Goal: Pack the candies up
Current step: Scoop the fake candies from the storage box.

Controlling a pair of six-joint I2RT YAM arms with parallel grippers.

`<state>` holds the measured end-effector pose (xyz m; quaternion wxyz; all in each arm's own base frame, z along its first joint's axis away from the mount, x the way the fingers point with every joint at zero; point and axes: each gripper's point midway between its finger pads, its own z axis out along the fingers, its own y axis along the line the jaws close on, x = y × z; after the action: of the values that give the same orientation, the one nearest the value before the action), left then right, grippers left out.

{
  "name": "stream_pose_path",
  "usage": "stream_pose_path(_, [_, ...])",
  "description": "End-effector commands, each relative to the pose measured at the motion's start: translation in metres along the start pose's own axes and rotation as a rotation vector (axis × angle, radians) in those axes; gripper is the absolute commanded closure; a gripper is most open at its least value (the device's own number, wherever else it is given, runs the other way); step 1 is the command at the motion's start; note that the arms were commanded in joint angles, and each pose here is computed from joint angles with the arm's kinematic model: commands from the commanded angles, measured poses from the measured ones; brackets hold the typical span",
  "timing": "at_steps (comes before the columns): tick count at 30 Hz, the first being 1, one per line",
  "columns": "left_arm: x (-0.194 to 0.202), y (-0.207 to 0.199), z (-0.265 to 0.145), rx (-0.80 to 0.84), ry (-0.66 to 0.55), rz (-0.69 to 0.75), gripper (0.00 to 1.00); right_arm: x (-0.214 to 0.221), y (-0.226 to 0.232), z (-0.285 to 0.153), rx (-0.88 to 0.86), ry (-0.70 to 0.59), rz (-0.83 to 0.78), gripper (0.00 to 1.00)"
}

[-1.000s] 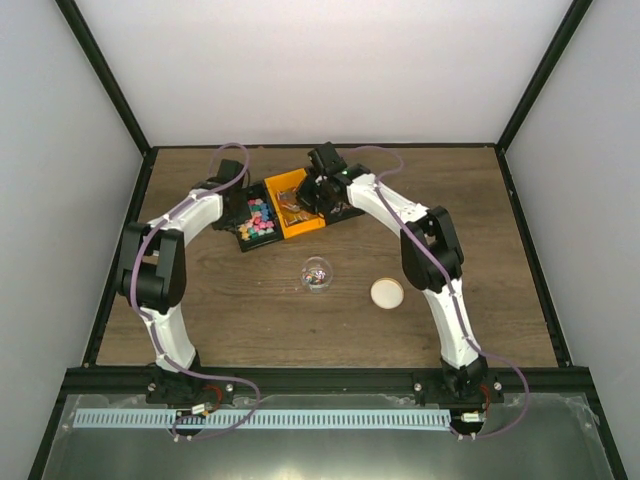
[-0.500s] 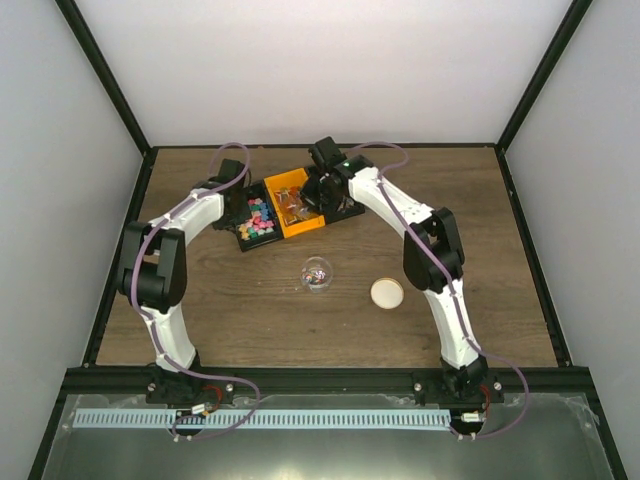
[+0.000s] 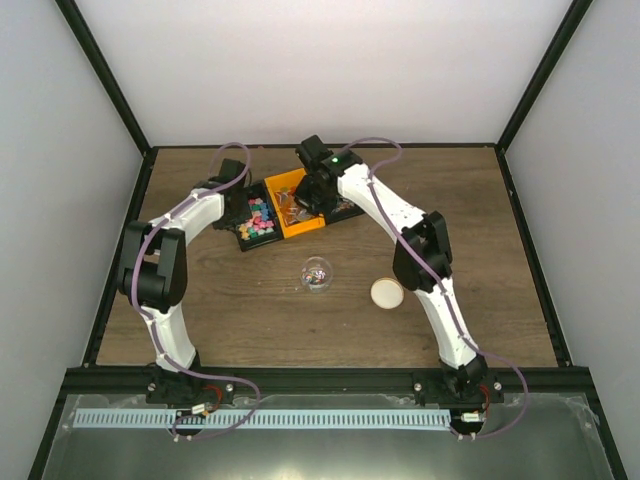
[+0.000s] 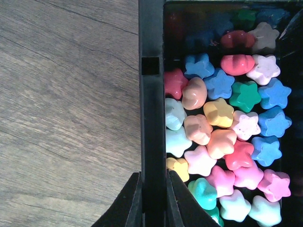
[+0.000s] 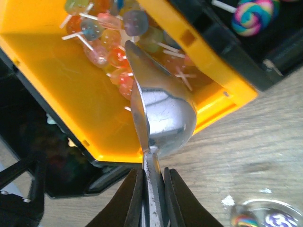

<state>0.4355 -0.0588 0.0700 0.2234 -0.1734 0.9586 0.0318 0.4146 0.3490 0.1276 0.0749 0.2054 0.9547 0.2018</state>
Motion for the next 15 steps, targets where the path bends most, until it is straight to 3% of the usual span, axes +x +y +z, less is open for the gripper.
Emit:
stream_pose_path(1, [0.033, 0.014, 0.026, -0.062, 0.099, 0.037, 0.96, 0.036, -0.067, 0.066, 0.289, 0.165, 0.031, 0.99])
stream_pose_path(7, [0.039, 0.012, 0.025, -0.043, 0.111, 0.061, 0.96, 0.038, -0.051, 0.128, 0.181, 0.232, 0.023, 0.99])
stream_pose_path(15, [0.038, 0.003, 0.022, -0.009, 0.116, 0.07, 0.96, 0.053, -0.027, 0.14, -0.144, 0.292, -0.028, 0.99])
